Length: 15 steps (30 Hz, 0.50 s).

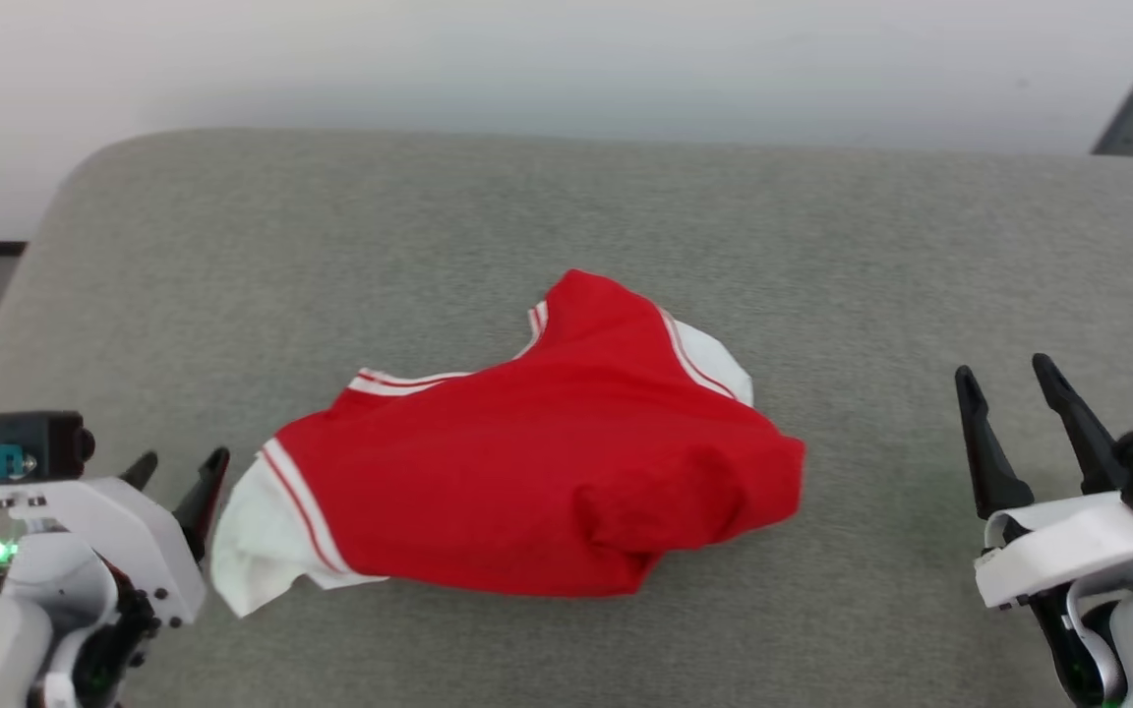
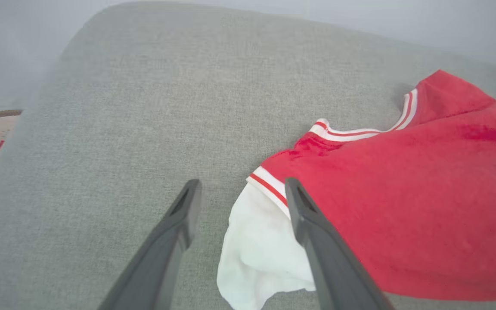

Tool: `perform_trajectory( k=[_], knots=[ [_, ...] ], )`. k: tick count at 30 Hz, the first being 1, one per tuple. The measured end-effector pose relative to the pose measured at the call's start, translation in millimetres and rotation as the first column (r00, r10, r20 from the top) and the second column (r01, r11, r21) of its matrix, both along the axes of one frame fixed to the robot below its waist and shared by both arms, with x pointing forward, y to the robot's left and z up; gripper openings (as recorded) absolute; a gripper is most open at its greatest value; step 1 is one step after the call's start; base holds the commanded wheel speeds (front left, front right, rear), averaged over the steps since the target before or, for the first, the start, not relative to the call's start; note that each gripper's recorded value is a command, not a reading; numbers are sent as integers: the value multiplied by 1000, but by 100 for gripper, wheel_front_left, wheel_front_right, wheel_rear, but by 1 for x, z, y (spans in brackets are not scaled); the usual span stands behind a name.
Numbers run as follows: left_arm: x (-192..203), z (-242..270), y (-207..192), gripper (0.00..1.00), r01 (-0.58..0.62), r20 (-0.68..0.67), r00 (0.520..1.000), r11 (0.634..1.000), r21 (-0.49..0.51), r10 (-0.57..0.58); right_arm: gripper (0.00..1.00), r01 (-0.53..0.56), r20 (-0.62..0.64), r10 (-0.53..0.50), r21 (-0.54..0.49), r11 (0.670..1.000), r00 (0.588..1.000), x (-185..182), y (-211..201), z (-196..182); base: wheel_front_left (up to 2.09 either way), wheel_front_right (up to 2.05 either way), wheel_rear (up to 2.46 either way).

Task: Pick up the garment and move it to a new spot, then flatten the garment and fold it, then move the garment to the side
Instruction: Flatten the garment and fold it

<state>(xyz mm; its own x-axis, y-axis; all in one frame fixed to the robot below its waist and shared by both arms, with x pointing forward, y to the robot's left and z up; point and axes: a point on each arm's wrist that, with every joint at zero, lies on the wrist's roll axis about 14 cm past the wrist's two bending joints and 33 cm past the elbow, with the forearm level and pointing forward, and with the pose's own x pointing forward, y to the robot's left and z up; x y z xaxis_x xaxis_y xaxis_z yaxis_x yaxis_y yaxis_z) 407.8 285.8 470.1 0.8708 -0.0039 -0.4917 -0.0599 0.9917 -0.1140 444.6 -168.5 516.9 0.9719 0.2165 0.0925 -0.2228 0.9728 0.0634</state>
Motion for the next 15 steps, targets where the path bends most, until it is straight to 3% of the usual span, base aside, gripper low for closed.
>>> perform_trajectory(
  k=[8, 15],
  knots=[
    [-21, 42, 15, 100, -105, 311, 947, 994, 42, 86, 100, -142, -94, 142, 3, 990, 985, 27, 47, -8, 0, 0, 0],
    [-51, 48, 30, 100, -230, 442, 873, 973, 2, 205, 100, -292, -237, 274, -43, 956, 932, 49, 92, -24, 0, 0, 0]
  ],
)
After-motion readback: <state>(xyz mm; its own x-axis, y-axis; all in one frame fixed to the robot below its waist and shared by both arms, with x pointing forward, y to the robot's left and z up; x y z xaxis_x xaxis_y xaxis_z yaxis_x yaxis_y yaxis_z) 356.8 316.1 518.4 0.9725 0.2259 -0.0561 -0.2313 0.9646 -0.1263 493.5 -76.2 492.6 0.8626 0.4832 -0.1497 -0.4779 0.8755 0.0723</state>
